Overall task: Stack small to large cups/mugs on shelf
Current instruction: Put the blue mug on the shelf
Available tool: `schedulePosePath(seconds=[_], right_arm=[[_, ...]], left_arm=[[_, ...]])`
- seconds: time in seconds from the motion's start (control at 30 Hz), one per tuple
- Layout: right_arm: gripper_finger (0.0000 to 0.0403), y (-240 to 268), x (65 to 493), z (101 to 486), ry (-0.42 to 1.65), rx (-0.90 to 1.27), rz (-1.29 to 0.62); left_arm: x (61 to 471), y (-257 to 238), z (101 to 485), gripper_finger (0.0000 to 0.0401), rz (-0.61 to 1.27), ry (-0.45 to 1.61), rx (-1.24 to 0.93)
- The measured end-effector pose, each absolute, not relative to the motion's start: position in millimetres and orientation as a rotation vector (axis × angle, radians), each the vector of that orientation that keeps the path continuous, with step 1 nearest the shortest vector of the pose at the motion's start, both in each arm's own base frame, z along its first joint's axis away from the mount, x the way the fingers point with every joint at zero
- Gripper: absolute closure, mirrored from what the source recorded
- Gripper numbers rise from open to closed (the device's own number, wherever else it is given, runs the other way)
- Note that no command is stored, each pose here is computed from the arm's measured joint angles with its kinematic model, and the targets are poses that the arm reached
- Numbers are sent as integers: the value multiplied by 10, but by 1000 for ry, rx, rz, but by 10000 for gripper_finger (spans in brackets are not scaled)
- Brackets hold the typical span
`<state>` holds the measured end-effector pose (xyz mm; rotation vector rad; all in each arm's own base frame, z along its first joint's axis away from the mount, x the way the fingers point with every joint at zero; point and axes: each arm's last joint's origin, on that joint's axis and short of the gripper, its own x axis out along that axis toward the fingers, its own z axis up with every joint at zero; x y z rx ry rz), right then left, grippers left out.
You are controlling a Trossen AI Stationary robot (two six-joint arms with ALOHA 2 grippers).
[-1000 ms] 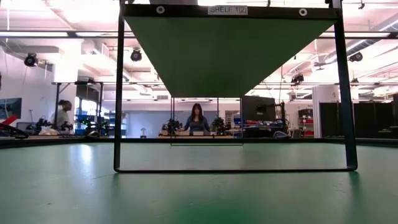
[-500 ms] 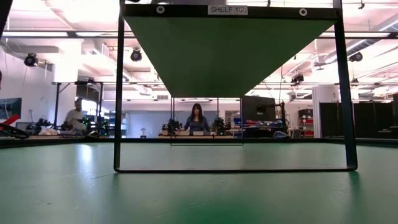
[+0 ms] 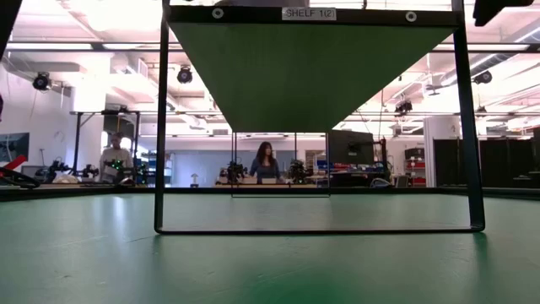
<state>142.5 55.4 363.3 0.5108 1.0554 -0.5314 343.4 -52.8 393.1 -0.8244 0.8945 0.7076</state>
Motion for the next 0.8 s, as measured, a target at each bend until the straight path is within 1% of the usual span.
schedulePosePath(seconds=[0.17, 0.33, 0.6, 0.8], right_arm=[[324, 582, 1488, 3640, 1005, 517, -474], [319, 582, 1505, 3670, 981, 504, -484], [320, 577, 1508, 3672, 962, 503, -502], [317, 577, 1510, 3672, 960, 506, -502]], left_arm=[[3442, -490, 3930, 401, 703, 897, -812], [3449, -456, 3923, 400, 699, 906, -815], [3502, -433, 3883, 375, 687, 914, -782], [3504, -419, 3884, 366, 690, 913, -781]])
